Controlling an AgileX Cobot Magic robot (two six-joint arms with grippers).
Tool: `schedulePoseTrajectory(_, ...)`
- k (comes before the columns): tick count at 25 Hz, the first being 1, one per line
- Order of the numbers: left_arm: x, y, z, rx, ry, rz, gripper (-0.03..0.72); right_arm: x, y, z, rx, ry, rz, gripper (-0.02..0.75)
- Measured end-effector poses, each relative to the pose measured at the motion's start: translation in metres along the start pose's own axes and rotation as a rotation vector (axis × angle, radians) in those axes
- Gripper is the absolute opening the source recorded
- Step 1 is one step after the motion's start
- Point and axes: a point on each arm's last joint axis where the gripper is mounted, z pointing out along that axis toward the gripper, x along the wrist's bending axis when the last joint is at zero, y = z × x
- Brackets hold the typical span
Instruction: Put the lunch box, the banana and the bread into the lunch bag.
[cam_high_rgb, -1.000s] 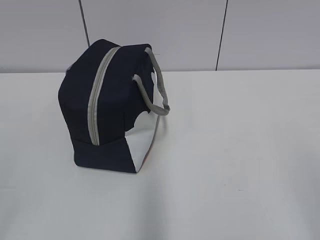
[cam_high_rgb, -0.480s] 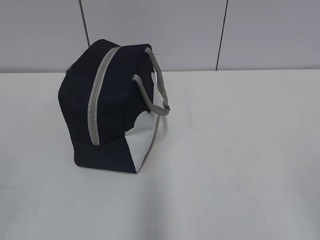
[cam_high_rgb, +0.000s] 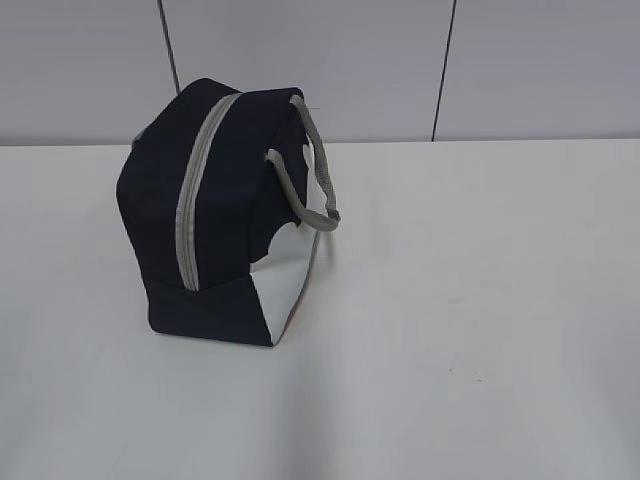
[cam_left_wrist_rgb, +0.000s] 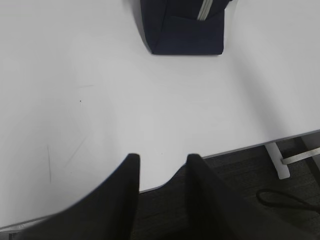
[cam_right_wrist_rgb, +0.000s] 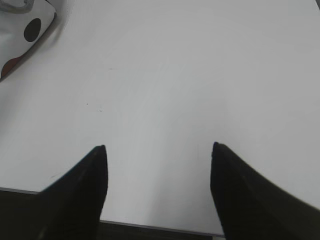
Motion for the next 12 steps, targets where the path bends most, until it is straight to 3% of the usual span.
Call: schedulePoseTrajectory(12,-0.0004,-0.0009,-0.0011,-0.015,0.011,-0.006,0.236,0.0000,0.0000,0.0000,0.000,0.000,0.000,0.479)
